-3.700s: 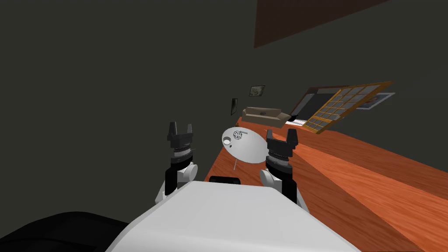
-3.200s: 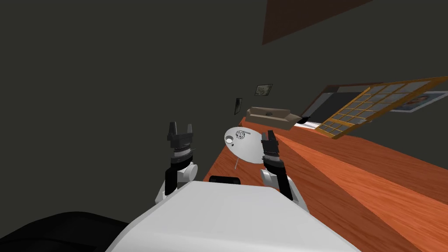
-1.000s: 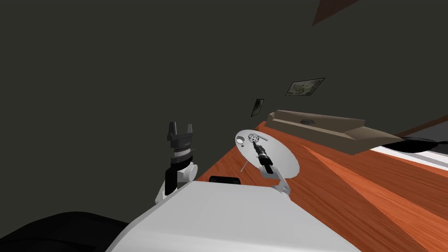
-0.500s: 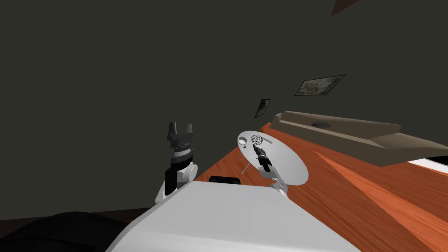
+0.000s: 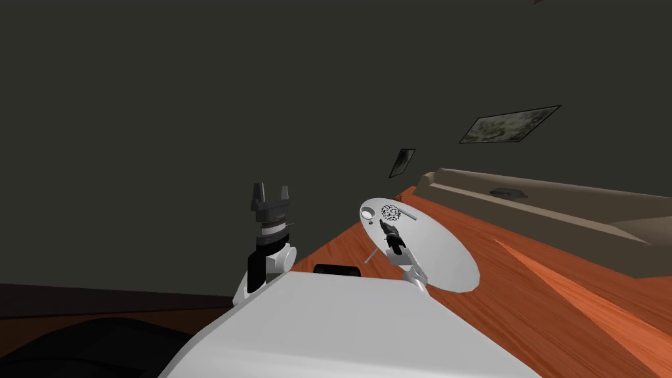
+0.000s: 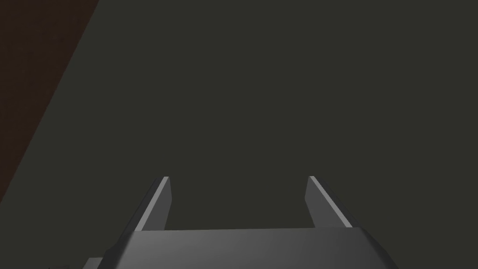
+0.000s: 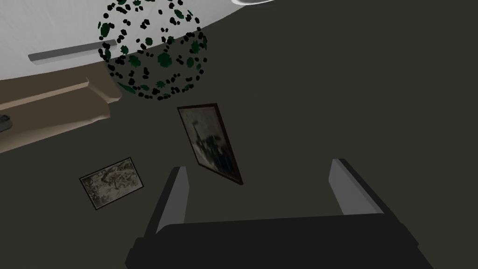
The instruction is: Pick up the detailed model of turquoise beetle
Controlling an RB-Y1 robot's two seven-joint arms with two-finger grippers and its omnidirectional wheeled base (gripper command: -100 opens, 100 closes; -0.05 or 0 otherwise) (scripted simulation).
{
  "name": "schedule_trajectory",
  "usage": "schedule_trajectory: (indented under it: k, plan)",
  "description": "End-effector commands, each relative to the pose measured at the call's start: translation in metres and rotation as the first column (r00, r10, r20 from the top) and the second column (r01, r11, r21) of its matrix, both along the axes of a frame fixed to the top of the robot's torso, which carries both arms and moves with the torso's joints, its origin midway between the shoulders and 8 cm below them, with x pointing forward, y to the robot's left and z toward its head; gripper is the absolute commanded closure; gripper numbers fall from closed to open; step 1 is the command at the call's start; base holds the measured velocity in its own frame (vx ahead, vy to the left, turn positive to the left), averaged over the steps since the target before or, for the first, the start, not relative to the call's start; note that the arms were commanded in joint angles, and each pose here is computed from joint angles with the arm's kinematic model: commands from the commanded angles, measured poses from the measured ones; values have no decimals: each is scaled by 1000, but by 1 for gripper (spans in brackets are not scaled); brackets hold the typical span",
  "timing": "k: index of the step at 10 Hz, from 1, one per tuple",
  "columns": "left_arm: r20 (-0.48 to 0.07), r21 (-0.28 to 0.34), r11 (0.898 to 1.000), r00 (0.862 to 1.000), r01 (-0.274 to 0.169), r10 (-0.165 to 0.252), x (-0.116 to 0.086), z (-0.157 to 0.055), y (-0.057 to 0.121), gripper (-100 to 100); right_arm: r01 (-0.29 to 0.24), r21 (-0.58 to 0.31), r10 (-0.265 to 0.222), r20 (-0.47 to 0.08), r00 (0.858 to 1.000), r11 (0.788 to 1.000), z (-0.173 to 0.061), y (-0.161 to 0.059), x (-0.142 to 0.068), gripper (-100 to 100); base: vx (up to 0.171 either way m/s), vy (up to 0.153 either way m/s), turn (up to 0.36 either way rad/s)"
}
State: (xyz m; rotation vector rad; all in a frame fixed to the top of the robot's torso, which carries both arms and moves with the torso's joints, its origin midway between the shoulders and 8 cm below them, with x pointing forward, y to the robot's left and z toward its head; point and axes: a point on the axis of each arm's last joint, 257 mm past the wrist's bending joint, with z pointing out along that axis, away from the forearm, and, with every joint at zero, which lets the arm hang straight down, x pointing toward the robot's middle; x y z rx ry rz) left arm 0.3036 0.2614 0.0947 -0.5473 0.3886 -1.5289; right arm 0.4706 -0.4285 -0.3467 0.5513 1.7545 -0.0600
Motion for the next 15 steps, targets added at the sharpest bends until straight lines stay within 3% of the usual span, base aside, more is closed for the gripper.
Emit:
schedule_trajectory:
  k: [1, 2, 3, 4, 5, 6, 7, 8, 9, 10, 11, 12, 13, 15]
  plan:
    - [0, 0, 1000, 1000, 0, 0, 0, 0, 0, 0, 6, -2, -6, -27, 1000, 1000, -11, -5, -1, -100, 2, -15, -6]
    - [0, 0, 1000, 1000, 0, 0, 0, 0, 0, 0, 27, -38, -30, -89, 996, 999, -26, -12, -3, -100, 1, -21, 207]
    - [0, 0, 1000, 1000, 0, 0, 0, 0, 0, 0, 29, -34, -33, -105, 994, 999, -34, -13, -6, -100, 6, -31, 148]
    - [0, 0, 1000, 1000, 0, 0, 0, 0, 0, 0, 45, -68, -56, -166, 984, 997, -48, -19, -9, -100, 18, -35, 186]
    - [0, 0, 1000, 1000, 0, 0, 0, 0, 0, 0, 46, -65, -57, -179, 982, 997, -55, -19, -12, -100, 13, -36, 136]
    - [0, 0, 1000, 1000, 0, 0, 0, 0, 0, 0, 54, -95, -75, -240, 968, 994, -71, -23, -16, -100, 4, -42, 229]
    - [0, 0, 1000, 1000, 0, 0, 0, 0, 0, 0, 58, -94, -80, -251, 965, 994, -74, -24, -19, -100, 5, -40, 129]
    - [0, 0, 1000, 1000, 0, 0, 0, 0, 0, 0, 62, -122, -97, -310, 946, 991, -90, -27, -24, -100, 11, -40, 204]
    - [0, 0, 1000, 1000, 0, 0, 0, 0, 0, 0, 65, -121, -101, -319, 943, 991, -93, -28, -26, -100, 21, -39, 125]
    - [0, 0, 1000, 1000, 0, 0, 0, 0, 0, 0, 68, -149, -119, -368, 922, 986, -103, -31, -29, -100, 25, -49, 217]
    - [0, 0, 1000, 1000, 0, 0, 0, 0, 0, 0, 67, -146, -119, -382, 917, 987, -109, -30, -34, -100, 24, -46, 106]
    - [0, 0, 1000, 1000, 0, 0, 0, 0, 0, 0, 67, -171, -136, -430, 893, 983, -119, -32, -38, -100, 22, -46, 220]
    - [0, 0, 1000, 1000, 0, 0, 0, 0, 0, 0, 66, -168, -135, -440, 888, 983, -124, -31, -41, -100, 19, -41, 97]
    - [0, 0, 1000, 1000, 0, 0, 0, 0, 0, 0, 55, -210, -159, -523, 838, 976, -141, -32, -50, -100, 29, -57, 233]
